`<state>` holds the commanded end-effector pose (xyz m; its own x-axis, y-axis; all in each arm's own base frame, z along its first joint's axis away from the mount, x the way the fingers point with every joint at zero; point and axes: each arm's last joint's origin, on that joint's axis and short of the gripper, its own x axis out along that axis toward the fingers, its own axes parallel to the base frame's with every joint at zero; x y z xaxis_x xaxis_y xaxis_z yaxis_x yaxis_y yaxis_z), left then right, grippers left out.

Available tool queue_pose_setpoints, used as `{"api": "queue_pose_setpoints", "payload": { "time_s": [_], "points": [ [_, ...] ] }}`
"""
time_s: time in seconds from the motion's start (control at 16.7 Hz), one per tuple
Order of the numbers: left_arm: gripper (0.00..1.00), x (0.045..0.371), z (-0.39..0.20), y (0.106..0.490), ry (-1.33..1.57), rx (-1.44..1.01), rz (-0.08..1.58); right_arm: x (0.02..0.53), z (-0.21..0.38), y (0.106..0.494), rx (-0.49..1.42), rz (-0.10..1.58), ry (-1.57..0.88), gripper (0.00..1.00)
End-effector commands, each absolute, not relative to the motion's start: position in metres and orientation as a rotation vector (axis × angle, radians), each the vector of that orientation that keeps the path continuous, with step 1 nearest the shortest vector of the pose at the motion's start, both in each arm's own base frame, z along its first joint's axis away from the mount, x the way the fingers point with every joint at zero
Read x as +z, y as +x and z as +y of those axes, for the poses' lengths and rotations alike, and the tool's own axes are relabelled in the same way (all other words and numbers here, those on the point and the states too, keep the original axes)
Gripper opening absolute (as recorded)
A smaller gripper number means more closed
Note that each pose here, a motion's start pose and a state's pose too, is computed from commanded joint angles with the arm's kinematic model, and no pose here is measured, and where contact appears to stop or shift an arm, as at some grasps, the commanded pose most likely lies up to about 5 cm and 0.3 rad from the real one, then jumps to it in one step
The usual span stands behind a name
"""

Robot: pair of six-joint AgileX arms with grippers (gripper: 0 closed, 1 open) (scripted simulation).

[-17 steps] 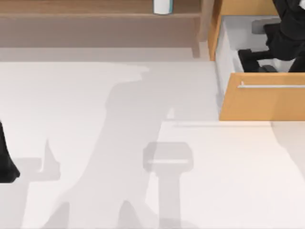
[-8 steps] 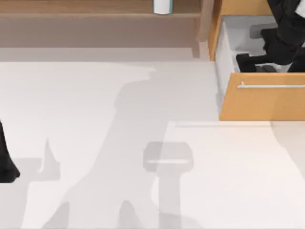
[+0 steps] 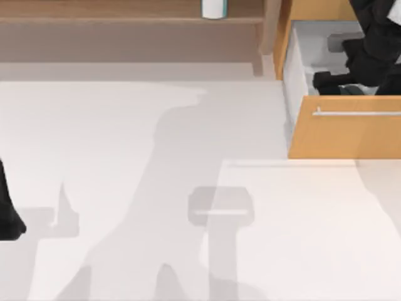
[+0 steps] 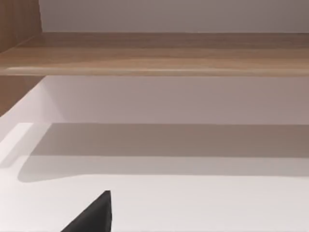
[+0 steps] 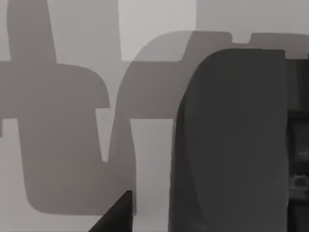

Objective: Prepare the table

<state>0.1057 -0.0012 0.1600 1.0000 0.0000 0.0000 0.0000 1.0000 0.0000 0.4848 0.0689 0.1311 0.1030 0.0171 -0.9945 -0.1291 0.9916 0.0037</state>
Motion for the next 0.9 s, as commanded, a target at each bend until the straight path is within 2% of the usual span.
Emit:
{"api": "queue_pose_setpoints", "payload": {
  "time_s": [0.54,0.9],
  "points": [
    [1.0,0.16,-0.0012,0.1057,0.0,0.0,0.0,0.1311,0.0689,0.4848,0.108,1.464,-0.092,0.02],
    [1.0,0.16,-0.0012,0.1057,0.0,0.0,0.0,0.1311,0.0689,0.4848,0.108,1.464,-0.092,0.0]
  ]
}}
